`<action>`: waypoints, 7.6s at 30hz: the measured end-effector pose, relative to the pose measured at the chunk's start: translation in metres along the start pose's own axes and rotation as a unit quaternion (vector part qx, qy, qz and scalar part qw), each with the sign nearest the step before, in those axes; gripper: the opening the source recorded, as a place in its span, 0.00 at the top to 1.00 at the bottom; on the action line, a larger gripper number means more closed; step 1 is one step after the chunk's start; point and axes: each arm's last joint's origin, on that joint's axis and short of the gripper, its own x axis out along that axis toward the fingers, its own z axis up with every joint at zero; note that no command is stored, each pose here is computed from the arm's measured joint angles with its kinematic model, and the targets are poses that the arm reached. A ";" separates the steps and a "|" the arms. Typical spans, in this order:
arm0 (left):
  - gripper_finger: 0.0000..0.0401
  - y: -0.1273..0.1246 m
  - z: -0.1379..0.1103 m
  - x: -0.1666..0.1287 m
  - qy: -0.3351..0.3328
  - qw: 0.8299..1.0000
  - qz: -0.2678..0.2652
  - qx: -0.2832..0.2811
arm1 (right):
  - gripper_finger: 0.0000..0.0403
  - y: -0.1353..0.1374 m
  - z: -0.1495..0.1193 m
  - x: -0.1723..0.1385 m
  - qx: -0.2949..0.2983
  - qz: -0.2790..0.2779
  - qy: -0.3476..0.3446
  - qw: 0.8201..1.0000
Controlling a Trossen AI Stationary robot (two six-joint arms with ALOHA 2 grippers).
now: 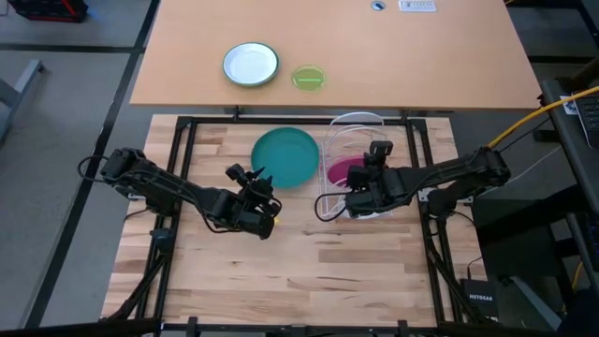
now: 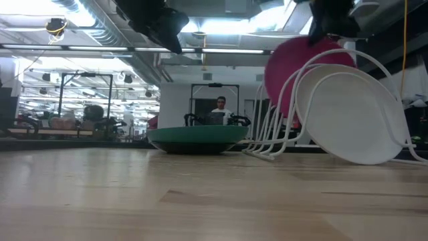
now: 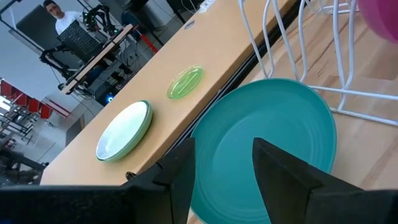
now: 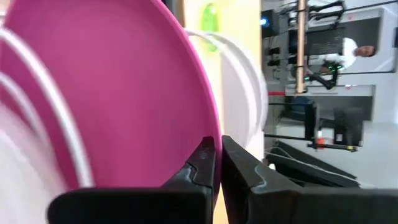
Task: Sort dishes
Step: Put the pink plate in the dish rack, then put the dark blue plate in the dish rack
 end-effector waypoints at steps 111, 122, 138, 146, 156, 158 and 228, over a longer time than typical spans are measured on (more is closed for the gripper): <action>0.80 -0.014 -0.068 0.141 0.137 0.904 -0.354 0.198 | 0.71 -0.055 0.049 0.038 0.011 0.224 -0.129 0.966; 0.99 -0.019 -0.062 0.129 0.113 0.914 -0.308 0.239 | 0.71 -0.067 0.058 0.044 0.070 0.147 -0.145 0.976; 1.00 -0.047 -0.052 0.052 0.015 0.933 -0.095 0.346 | 0.71 -0.125 0.047 0.112 0.209 0.254 -0.213 0.920; 1.00 -0.049 -0.050 0.032 -0.016 0.919 0.004 0.395 | 0.71 -0.137 0.046 0.122 0.265 0.315 -0.257 0.874; 1.00 -0.051 -0.044 0.032 -0.028 0.916 0.007 0.399 | 0.71 -0.137 0.052 0.116 0.256 0.383 -0.315 0.830; 1.00 -0.052 -0.042 0.032 -0.033 0.917 0.009 0.398 | 0.71 -0.137 0.052 0.116 0.269 0.387 -0.309 0.826; 1.00 -0.056 -0.024 0.025 -0.066 0.876 0.037 0.476 | 0.73 -0.123 0.063 0.142 0.372 0.354 -0.209 0.832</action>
